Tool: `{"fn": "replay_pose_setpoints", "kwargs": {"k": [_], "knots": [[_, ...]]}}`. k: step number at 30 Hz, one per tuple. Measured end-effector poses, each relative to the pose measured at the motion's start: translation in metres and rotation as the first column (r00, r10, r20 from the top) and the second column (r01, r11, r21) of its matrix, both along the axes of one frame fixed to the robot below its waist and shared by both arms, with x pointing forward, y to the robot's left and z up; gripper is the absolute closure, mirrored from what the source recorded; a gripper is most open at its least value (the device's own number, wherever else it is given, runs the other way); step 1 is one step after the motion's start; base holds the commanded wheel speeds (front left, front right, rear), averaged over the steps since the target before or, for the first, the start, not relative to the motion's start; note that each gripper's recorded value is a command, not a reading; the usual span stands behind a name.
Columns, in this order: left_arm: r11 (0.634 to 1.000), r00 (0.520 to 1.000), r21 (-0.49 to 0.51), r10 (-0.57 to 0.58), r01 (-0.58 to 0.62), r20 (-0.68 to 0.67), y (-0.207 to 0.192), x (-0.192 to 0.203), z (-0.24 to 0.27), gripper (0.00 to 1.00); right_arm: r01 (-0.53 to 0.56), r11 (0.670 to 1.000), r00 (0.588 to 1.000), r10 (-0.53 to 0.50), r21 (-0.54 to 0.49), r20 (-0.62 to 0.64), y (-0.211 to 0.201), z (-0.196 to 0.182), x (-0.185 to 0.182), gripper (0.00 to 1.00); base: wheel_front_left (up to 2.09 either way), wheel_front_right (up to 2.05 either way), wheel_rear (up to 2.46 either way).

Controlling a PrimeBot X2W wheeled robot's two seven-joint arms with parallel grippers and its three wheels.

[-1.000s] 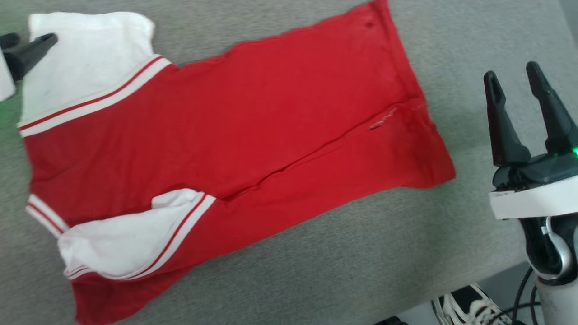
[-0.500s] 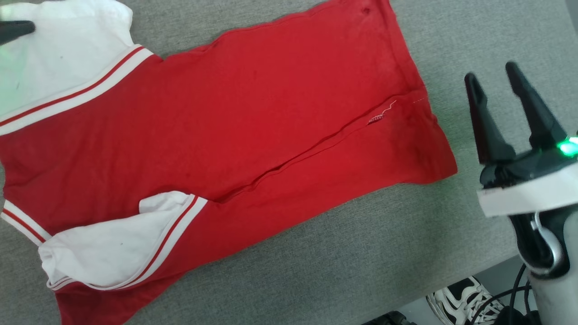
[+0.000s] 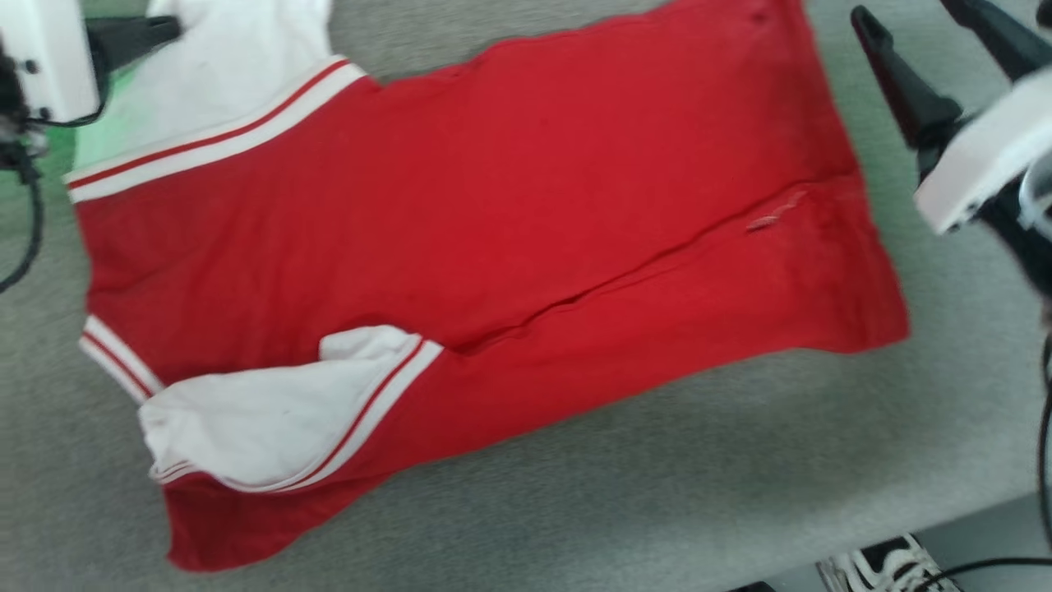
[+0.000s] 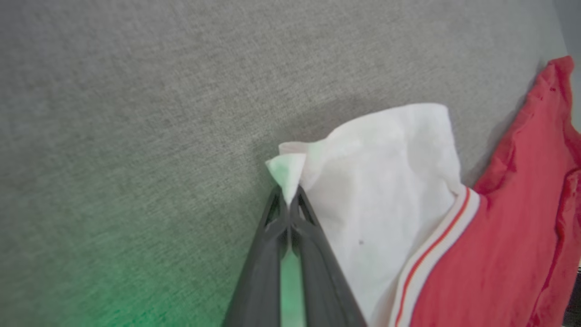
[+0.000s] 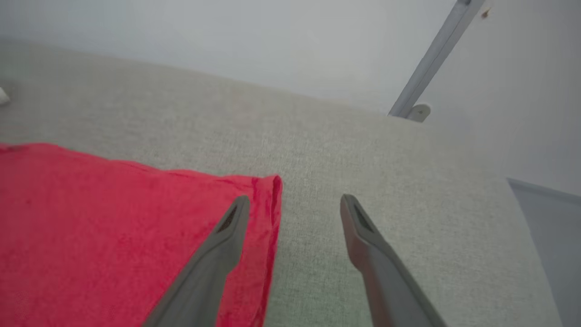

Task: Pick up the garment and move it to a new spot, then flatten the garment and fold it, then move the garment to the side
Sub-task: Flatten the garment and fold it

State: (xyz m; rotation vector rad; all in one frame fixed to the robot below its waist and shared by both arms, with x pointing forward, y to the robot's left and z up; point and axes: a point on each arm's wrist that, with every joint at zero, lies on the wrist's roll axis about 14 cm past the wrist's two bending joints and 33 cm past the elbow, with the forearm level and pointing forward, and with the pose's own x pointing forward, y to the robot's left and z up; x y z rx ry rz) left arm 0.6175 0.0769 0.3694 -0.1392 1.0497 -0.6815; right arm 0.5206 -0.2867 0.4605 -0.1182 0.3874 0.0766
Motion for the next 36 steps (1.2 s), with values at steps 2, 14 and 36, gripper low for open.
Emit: {"fn": "replay_pose_setpoints", "kwargs": {"k": [2, 14, 36], "knots": [[1.000, 1.000, -0.013, -0.001, 0.001, 0.013, 0.000, -0.002, 0.001, 1.00, -0.001, 1.000, 0.996, 0.001, 0.003, -0.091, -0.002, -0.015, 0.010, 0.00, 0.00, 0.00, 0.00], [0.999, 0.998, -0.053, 0.009, -0.006, 0.059, 0.006, -0.010, -0.004, 1.00, -0.063, 0.994, 0.822, 0.100, 0.086, -0.561, 0.025, -0.082, 0.026, 0.00, 0.00, 0.00, 0.00], [0.961, 0.922, -0.278, 0.119, -0.012, 0.370, 0.005, -0.069, 0.107, 1.00, -0.136, 0.982, 0.919, 0.173, 0.128, -0.355, 0.034, -0.023, -0.004, 1.00, 0.00, 0.00, 0.00]]}}
